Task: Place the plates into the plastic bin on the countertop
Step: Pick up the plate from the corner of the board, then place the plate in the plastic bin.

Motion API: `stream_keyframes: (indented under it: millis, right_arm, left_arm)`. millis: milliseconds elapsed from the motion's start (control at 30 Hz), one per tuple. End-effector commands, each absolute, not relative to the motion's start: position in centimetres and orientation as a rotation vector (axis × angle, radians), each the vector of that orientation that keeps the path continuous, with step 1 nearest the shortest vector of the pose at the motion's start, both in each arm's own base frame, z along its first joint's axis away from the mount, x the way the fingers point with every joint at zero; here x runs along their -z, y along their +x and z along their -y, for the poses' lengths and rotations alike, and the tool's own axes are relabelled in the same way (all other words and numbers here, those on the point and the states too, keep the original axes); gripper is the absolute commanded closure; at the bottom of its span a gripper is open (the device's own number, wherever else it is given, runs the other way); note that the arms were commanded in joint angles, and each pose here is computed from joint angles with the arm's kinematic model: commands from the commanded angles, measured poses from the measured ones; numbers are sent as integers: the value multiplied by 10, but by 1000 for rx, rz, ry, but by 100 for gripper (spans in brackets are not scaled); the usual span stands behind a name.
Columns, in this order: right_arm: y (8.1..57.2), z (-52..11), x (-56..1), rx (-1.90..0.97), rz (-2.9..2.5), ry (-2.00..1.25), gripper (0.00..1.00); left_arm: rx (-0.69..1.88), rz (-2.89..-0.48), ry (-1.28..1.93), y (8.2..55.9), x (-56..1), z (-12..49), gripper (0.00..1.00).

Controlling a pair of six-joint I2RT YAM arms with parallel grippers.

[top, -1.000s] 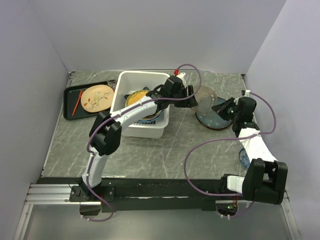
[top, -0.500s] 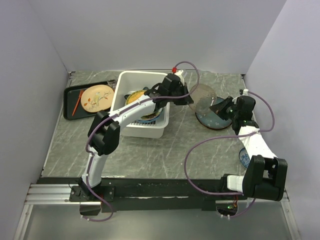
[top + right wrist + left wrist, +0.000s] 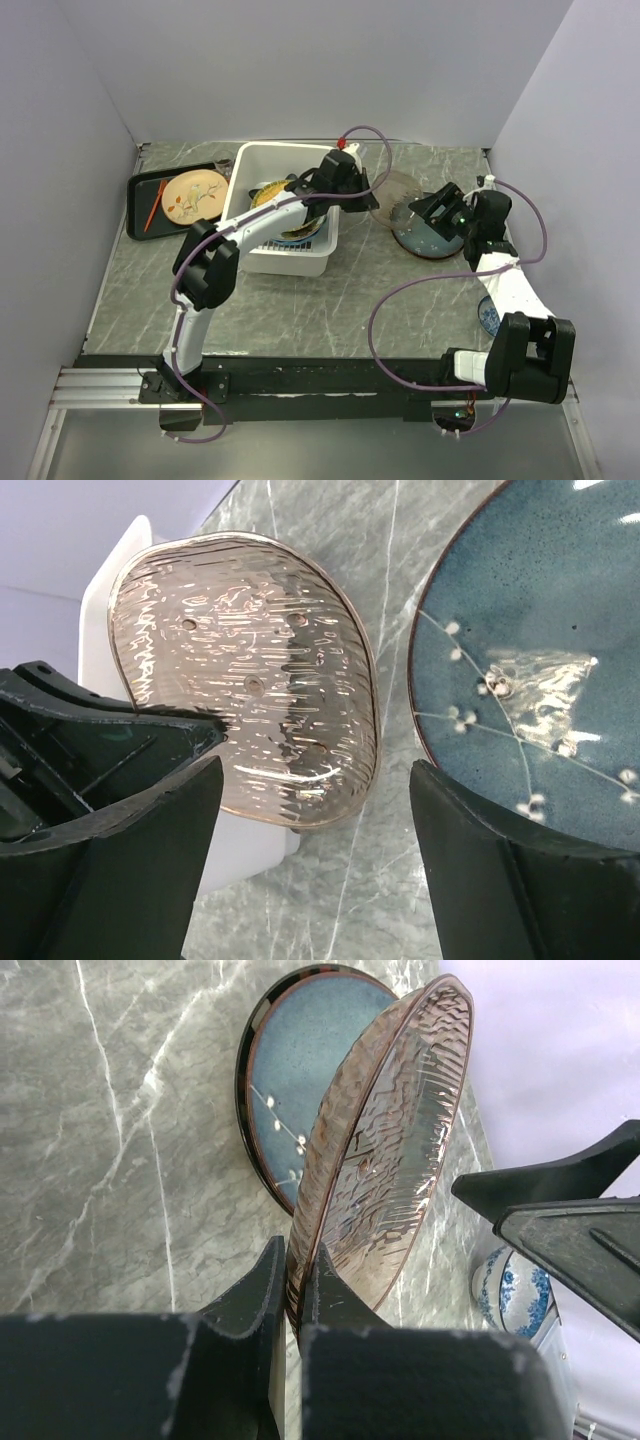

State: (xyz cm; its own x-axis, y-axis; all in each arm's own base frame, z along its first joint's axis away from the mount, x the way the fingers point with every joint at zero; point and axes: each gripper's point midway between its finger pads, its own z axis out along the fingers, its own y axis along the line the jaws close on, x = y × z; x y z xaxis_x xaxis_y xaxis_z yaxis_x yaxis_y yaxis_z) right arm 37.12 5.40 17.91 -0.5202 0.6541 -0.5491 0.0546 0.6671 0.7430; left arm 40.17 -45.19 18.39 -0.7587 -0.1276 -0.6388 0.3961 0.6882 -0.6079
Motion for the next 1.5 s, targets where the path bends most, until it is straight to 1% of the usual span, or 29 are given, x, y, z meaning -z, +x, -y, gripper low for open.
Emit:
stream_keyframes:
  millis: [0, 167, 533, 833, 1167, 1467]
  right_arm:
    - [376, -55, -205, -842, -1925, 481, 17]
    - [375, -54, -207, -835, -1919, 480, 16]
    - [373, -55, -209, -838, -1911, 473, 16]
    - [371, -56, -212, -844, -1902, 471, 16]
    - [374, -55, -209, -848, -1902, 481, 17]
    - [374, -56, -208, -855, -1902, 486, 17]
  left_arm:
    - [1071, -2088, 214, 401, -243, 449, 99]
    - [1067, -2072, 211, 402, -252, 446, 99]
    - [1039, -2043, 185, 406, -268, 426, 99]
    - [1000, -2022, 129, 411, -279, 392, 99]
    - [968, -1968, 71, 404, -303, 352, 99]
    - [933, -1948, 21, 398, -309, 319, 99]
